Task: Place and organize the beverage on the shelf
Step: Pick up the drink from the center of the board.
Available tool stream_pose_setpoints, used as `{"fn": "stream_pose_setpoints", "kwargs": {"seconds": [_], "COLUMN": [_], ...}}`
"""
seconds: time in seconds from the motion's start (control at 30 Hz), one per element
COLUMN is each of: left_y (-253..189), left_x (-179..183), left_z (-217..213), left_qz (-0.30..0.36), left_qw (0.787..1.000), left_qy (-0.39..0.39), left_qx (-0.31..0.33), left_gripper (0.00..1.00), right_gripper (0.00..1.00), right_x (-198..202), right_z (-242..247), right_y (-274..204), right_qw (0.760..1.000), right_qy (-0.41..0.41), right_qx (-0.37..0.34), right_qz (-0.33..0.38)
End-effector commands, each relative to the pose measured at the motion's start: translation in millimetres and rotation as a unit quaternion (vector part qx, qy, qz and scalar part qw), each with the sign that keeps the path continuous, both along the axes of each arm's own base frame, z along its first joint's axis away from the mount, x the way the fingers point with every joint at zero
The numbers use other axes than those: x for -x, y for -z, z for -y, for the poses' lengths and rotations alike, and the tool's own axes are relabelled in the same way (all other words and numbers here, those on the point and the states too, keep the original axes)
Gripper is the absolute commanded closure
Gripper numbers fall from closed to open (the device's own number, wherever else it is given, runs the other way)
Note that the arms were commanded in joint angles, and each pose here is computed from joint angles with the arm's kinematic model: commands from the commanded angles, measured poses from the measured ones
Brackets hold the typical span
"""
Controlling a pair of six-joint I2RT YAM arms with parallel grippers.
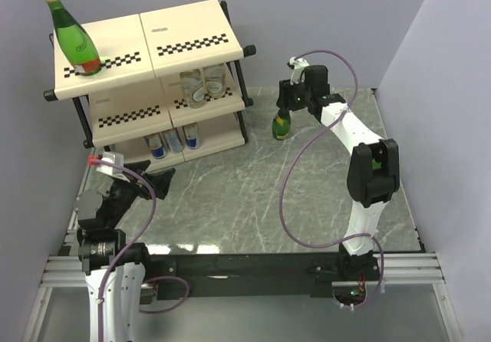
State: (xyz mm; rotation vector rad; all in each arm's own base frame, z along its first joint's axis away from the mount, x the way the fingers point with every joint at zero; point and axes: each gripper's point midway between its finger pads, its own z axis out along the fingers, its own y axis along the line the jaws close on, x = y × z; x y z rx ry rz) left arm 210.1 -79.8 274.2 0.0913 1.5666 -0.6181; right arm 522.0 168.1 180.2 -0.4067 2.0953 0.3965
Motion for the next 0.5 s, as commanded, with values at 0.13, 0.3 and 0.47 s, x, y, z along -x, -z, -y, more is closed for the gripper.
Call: {"fn": "stream_pose_setpoints", "kwargs": {"seconds": [0.13, 0.3, 0.47], "left_y": [-8.5, -8.3, -3.6], "left_x": [-2.7, -2.7, -5.6], "left_z": [2.5, 5.5, 8.4], "left_qz": [0.018, 0.017, 0.003], "left_qw": [1.000, 1.000, 0.999], "left_qy": [0.008, 0.017, 0.028], "left_qx": [0.012, 0.017, 0.021], "left_gripper": [0.01, 0.01, 0.01], "right_gripper": [0.52, 0.79, 0.81], "right_x": [-8.5, -7.6, -3.3], "right_z": [-6.0, -6.8, -2.3], "right_y": [-10.7, -9.7, -10.5], "right_qw": [0.999, 1.000, 0.999], "right_qy": [0.013, 0.013, 0.015], "right_qx": [-0.004, -0.003, 0.010], "right_qz": [0.030, 0.027, 0.035]}}
